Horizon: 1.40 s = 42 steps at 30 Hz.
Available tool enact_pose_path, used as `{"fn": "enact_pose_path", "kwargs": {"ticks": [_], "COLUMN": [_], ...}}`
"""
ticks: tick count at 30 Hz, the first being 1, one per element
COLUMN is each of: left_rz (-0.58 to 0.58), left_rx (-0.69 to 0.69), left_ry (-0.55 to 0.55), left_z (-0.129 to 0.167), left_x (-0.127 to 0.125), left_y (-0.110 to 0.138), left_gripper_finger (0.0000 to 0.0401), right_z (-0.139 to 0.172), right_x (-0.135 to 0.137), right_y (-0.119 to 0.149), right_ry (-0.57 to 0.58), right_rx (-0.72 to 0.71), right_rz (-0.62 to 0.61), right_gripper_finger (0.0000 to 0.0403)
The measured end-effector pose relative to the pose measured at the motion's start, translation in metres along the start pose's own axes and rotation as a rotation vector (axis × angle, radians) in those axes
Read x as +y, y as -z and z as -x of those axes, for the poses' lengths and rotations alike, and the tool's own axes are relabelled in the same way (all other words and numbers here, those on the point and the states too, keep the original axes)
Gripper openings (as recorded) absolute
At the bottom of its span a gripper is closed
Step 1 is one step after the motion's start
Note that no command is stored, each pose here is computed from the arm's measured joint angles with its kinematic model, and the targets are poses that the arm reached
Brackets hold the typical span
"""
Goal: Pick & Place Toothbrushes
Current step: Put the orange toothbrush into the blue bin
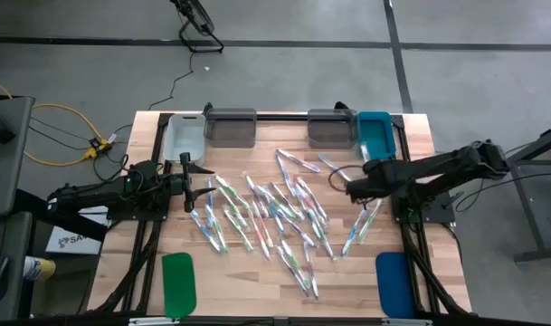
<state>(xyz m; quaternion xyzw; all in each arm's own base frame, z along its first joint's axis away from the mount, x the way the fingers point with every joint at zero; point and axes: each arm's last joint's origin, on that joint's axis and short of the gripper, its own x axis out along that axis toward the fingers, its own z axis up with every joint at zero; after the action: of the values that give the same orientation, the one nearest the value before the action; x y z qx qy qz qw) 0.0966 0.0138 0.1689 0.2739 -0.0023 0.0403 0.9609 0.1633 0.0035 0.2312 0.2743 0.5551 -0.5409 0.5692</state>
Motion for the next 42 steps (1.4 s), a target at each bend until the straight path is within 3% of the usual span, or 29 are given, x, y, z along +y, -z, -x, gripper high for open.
{"fn": "enact_pose_path", "kwargs": {"ticks": [4, 18, 29, 42], "left_rz": [0.0, 0.0, 0.0, 0.0], "left_rx": [0.0, 0.0, 0.0, 0.0], "left_ry": [0.0, 0.0, 0.0, -0.001], "left_z": [0.0, 0.0, 0.0, 0.0], "left_x": [0.0, 0.0, 0.0, 0.0], "left_y": [0.0, 0.0, 0.0, 0.0], "left_gripper_finger": [0.0232, 0.0232, 0.0232, 0.0232], "right_z": [-0.005, -0.036, -0.051, -0.065], "right_x": [-0.01, -0.05, -0.069, -0.072], "right_y": [-0.022, -0.089, -0.124, -0.141], "right_ry": [0.03, 0.109, 0.056, 0.057], "right_rx": [-0.036, 0.039, -0.059, -0.083], "right_rz": [0.026, 0.056, 0.234, 0.128], "right_gripper_finger": [0.0016, 0.0016, 0.0016, 0.0016]}}
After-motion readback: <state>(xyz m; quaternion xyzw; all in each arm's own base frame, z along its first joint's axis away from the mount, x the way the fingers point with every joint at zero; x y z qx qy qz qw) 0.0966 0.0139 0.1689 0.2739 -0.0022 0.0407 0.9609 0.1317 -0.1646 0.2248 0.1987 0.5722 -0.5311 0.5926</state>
